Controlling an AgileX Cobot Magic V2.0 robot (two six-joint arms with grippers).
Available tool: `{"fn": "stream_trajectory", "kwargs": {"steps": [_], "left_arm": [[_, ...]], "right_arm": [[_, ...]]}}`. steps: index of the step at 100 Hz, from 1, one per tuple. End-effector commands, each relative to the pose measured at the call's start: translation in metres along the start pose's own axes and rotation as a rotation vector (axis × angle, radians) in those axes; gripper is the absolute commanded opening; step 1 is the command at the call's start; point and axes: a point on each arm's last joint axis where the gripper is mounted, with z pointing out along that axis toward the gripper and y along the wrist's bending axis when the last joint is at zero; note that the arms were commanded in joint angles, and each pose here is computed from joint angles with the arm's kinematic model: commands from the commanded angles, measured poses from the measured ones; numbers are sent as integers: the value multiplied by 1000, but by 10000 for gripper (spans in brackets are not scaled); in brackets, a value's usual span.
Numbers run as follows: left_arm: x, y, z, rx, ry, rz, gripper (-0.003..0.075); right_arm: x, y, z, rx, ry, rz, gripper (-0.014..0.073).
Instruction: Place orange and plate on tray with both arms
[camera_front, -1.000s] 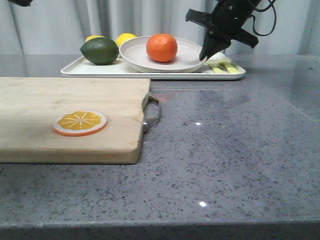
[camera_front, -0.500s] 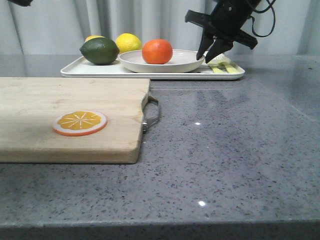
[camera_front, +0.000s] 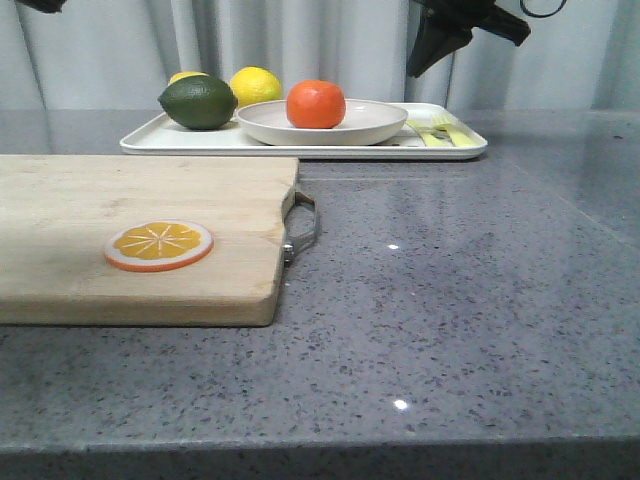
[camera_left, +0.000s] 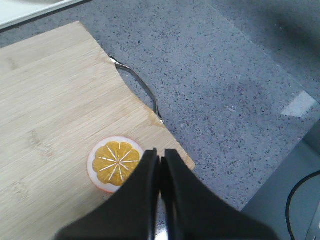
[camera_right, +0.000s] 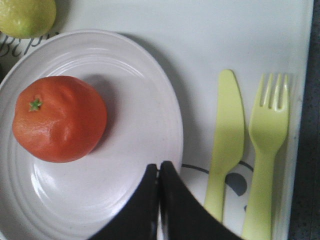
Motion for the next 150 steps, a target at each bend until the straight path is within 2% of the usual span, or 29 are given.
{"fn": "stream_trajectory", "kwargs": {"steps": [1,35,61,88,115,150], "left_arm": [[-12,-3,-10,16,-107,-21,-19],[-14,-3,-11,14,-130,-21,-19],[-14,-3,-11,14,-130,-21,-19],[-7,-1,-9,8,-152,-25,-19],[17,0,-27,10,-212,-21,-19],[52,-3,-68,35,-342,5,-19]], "right_arm": [[-7,25,-61,-28,-41,-48,-59],[-11,47,-129,-49,-143,-84,-59],[9,52,-175,22,-117,-126,-59],[44,45,-205,117,-64,-133,-59],[87,43,-240,122,-173,-159,-59],[168,32,-274,118,-280,-167,-59]]}}
